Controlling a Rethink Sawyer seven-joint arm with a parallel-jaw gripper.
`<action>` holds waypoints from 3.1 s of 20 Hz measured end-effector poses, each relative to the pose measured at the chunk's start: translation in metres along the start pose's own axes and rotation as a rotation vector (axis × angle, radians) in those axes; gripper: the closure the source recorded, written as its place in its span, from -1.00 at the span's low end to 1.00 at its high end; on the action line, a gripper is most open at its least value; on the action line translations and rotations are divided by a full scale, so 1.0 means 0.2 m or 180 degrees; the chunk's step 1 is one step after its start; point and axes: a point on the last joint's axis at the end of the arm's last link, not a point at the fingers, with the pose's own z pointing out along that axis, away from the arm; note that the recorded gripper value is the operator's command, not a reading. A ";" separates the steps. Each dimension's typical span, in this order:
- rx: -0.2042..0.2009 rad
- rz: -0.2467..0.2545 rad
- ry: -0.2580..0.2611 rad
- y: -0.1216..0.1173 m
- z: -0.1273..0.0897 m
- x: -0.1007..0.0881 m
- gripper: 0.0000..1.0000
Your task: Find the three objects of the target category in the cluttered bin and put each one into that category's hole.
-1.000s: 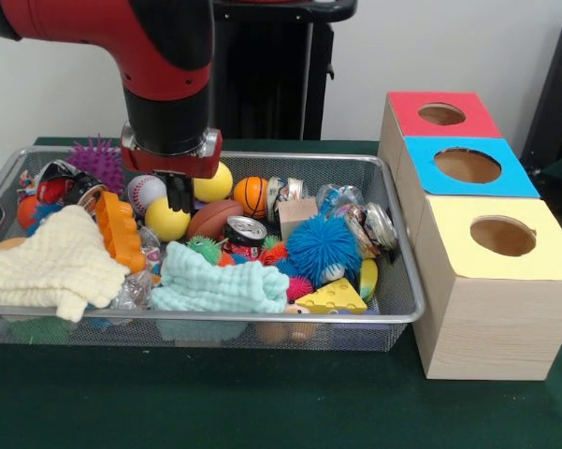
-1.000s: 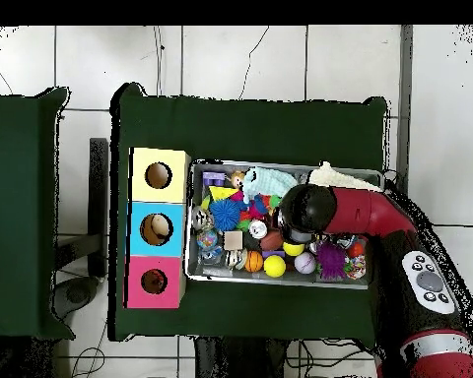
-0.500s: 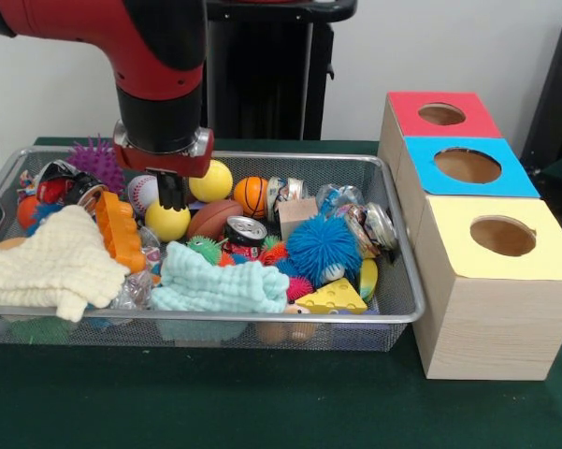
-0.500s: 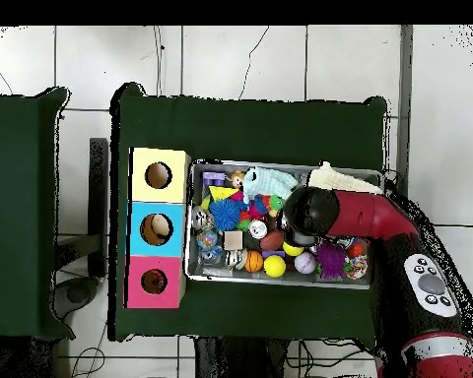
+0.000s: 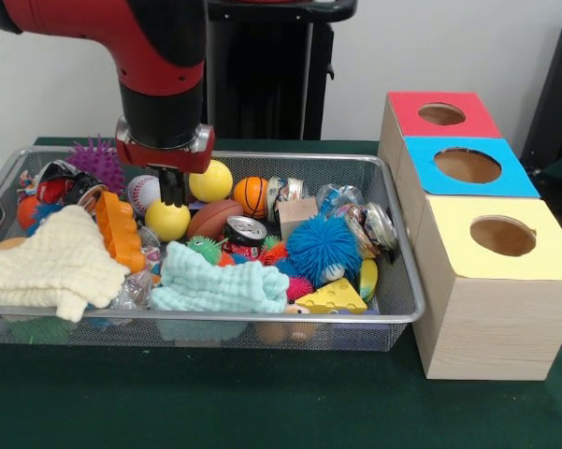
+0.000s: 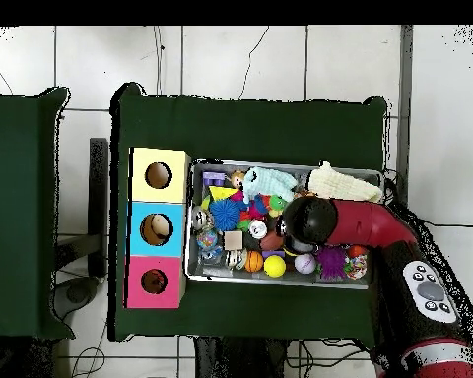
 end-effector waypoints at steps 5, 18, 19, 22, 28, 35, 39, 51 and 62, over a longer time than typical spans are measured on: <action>-0.0066 -0.0012 -0.0231 0.02 0.07 0.09 1.00; -0.0155 0.0145 -0.0371 -0.05 0.19 0.28 1.00; -0.0156 0.0151 -0.0366 -0.06 0.18 0.29 1.00; -0.0170 0.0194 -0.0335 -0.09 0.18 0.33 1.00; -0.0193 0.0365 -0.0252 -0.22 0.22 0.41 1.00; -0.0177 0.0405 -0.0234 -0.25 0.24 0.47 1.00; -0.0150 0.0386 -0.0314 -0.23 0.25 0.48 1.00; -0.0135 0.0303 -0.0333 -0.12 0.27 0.55 1.00; -0.0215 0.0292 -0.0443 -0.03 0.49 0.59 1.00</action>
